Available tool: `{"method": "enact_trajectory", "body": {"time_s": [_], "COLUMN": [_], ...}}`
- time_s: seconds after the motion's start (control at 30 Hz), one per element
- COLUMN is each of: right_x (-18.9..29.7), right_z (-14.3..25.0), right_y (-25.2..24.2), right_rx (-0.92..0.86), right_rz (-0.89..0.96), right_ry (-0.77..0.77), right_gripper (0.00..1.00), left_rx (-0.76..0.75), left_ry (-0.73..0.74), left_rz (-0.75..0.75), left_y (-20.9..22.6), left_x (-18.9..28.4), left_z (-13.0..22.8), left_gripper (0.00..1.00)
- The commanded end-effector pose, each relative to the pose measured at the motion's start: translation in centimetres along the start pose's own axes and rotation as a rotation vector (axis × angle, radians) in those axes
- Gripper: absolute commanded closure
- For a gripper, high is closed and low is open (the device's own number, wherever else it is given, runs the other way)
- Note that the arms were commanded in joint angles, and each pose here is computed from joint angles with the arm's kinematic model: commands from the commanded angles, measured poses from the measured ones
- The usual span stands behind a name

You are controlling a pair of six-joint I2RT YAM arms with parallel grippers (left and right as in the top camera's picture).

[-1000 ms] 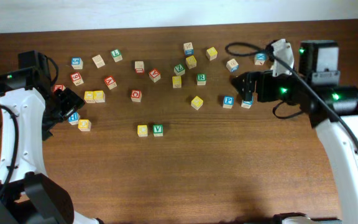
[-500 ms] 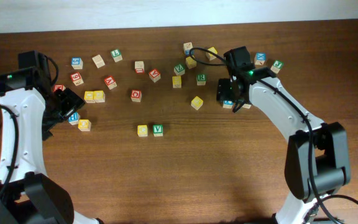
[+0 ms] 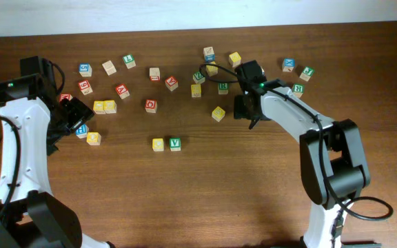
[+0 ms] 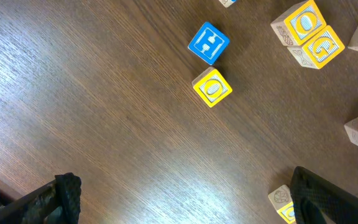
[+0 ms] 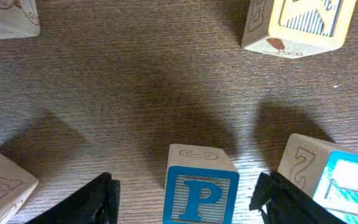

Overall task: Spell out CVPR
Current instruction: 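Reach the right gripper to the blue P block and grasp it, then place the blue P block to the right of the V block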

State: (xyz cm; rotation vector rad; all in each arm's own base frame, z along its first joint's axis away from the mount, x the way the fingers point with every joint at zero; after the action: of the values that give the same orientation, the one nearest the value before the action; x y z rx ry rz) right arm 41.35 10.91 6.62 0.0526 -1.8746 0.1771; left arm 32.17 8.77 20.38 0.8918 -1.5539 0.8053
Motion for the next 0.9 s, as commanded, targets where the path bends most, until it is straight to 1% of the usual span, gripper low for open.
{"method": "enact_trajectory", "body": {"time_s": [0.0,0.13,0.23,0.33,0.37,0.4,0.43,0.47,0.57,0.6,0.67,0.7,0.77,0.87], "right_x": [-1.5,-1.7,-1.7,-1.7,-1.7,-1.7,-1.6,-1.4,-0.6,-0.6,-0.6,-0.6,-0.6,-0.6], "right_z": [0.8,0.5,-0.1,-0.4,-0.3,-0.3,-0.2,-0.1,0.0,0.2,0.3,0.3,0.6,0.9], "right_y": [0.2,0.2,0.3,0.4,0.3,0.3,0.3,0.3,0.2,0.2,0.4,0.5,0.5,0.5], "right_rx": [0.014,0.012,0.011,0.009,0.009,0.009,0.01,0.011,0.016,0.018,0.018,0.018,0.02,0.041], "right_rz": [0.006,0.005,0.001,-0.001,-0.001,-0.001,-0.001,0.0,0.005,0.003,-0.017,-0.021,-0.029,-0.028], "right_ry": [0.04,0.026,-0.008,-0.02,-0.019,-0.016,-0.011,-0.001,0.03,0.041,0.048,0.049,0.061,0.078], "right_gripper": [0.41,0.48,0.48,0.56,0.62,0.63,0.67,0.68,0.67,0.62,0.61,0.62,0.68,0.69], "left_rx": [0.006,0.007,0.006,0.006,0.006,0.006,0.006,0.006,0.006,0.006,0.006,0.007,0.006,0.006], "left_ry": [-0.009,-0.009,-0.009,-0.009,-0.009,-0.009,-0.009,-0.009,-0.009,-0.009,-0.009,-0.009,-0.009,-0.008], "left_rz": [0.007,0.007,0.007,0.007,0.007,0.007,0.007,0.007,0.007,0.007,0.007,0.007,0.007,0.007], "left_y": [0.1,0.1,0.1,0.1,0.1,0.1,0.1,0.1,0.1,0.1,0.1,0.1,0.1,0.2], "left_x": [0.4,0.4,0.4,0.4,0.4,0.4,0.4,0.4,0.4,0.4,0.4,0.4,0.4,0.4], "left_z": [-0.2,-0.2,-0.2,-0.2,-0.2,-0.2,-0.2,-0.2,-0.2,-0.2,-0.2,-0.2,-0.2,-0.2], "left_gripper": [0.01,0.01,0.01,0.01,0.01,0.01,0.01,0.01,0.01,0.01,0.01,0.01,0.01,0.01]}}
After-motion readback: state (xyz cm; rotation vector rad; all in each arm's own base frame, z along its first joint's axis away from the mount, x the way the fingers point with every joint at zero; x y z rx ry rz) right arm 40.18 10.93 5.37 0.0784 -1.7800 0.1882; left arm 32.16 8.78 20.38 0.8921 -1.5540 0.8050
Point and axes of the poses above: each gripper's point midway between its finger pads, its own x axis back along the fingers, its own y axis along the line the jaws close on, z = x × y, the point moved 5 cm from there along x, back along the fingers, and after that the axes turned 14 degrees about x, right-handed, at the moved point
